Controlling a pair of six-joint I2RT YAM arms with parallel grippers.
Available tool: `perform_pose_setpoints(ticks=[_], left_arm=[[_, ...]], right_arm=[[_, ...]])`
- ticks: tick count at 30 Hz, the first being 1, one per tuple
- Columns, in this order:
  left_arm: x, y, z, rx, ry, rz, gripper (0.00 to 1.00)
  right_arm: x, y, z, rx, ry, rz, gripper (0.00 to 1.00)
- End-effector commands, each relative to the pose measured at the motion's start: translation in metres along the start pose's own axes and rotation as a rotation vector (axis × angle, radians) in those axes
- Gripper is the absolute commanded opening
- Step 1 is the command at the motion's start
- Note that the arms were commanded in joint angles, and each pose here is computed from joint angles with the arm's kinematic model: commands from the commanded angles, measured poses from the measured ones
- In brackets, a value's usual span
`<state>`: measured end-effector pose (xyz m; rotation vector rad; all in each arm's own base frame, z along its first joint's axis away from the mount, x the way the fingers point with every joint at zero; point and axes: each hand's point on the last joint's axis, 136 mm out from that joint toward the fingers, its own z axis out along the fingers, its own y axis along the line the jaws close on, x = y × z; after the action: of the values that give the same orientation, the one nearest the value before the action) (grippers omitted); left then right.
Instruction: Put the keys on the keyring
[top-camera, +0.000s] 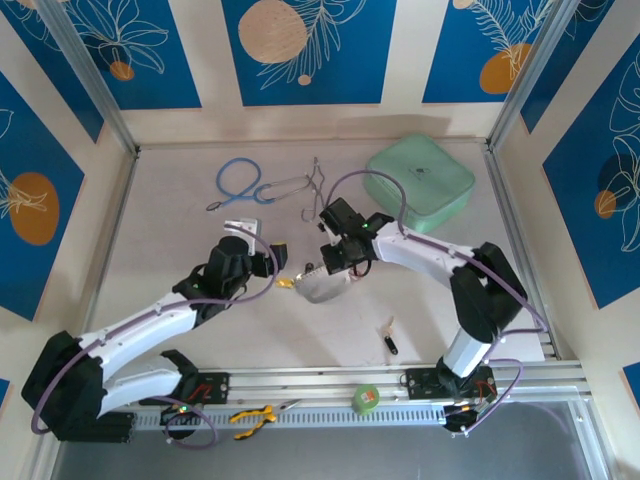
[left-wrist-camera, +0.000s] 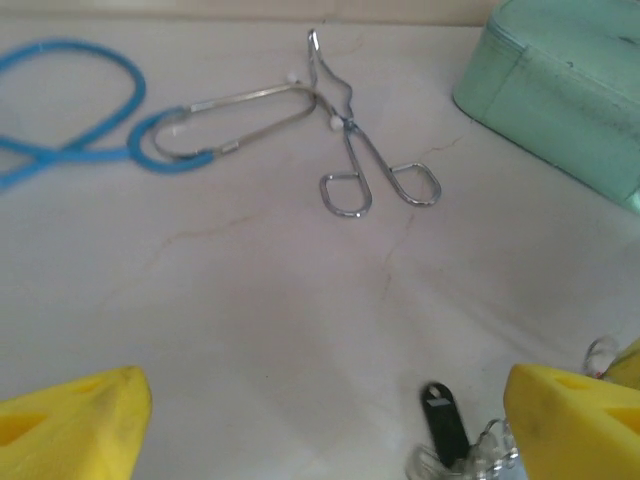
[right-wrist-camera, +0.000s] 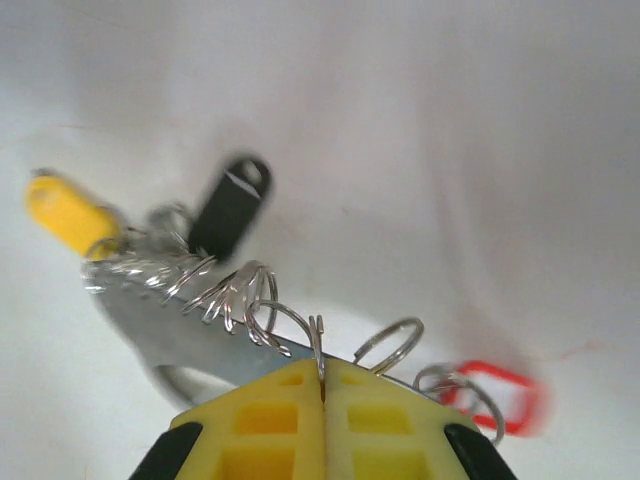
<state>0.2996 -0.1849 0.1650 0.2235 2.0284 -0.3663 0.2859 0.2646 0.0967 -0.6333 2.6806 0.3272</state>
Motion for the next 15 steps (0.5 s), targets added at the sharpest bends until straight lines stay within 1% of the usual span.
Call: perform_pose_setpoints(ticks=[1,4,6,8,9,10,11,15], left_arm=[[-0.038,-0.008,-0.012,0.008,-0.104,0.252,0.88],[-0.053,-0.014,-0.020,0.018,-0.150,0.380,0.79],[-0.058,-0.024,-0.025,0.070,-0.170,0.475,0.72],[-0.053,-0.041,-0.030,0.173,-0.179,0.590,0.58],[-0.047,-0.054,-0.035,0.251,-0.183,0.665,0.46],[-0.041,-0.064,-0.038,0.318,-0.182,0.722,0.36],[-0.036,-0.069,-0.041,0.358,-0.180,0.754,0.32],[-0.022,-0.084,-0.047,0.471,-0.189,0.822,0.24]], right_arm=[[-0.036,0.007,-0.033,0.001,-0.207,-0.237,0.00],[-0.047,0.026,-0.058,-0.079,-0.358,-0.388,0.00],[-0.050,0.036,-0.074,-0.134,-0.447,-0.460,0.00],[-0.050,0.044,-0.087,-0.196,-0.514,-0.519,0.00],[-0.048,0.047,-0.091,-0.219,-0.534,-0.548,0.00],[-0.048,0.049,-0.095,-0.235,-0.550,-0.573,0.00],[-0.045,0.052,-0.097,-0.257,-0.556,-0.597,0.00],[-0.034,0.063,-0.103,-0.341,-0.564,-0.685,0.00]])
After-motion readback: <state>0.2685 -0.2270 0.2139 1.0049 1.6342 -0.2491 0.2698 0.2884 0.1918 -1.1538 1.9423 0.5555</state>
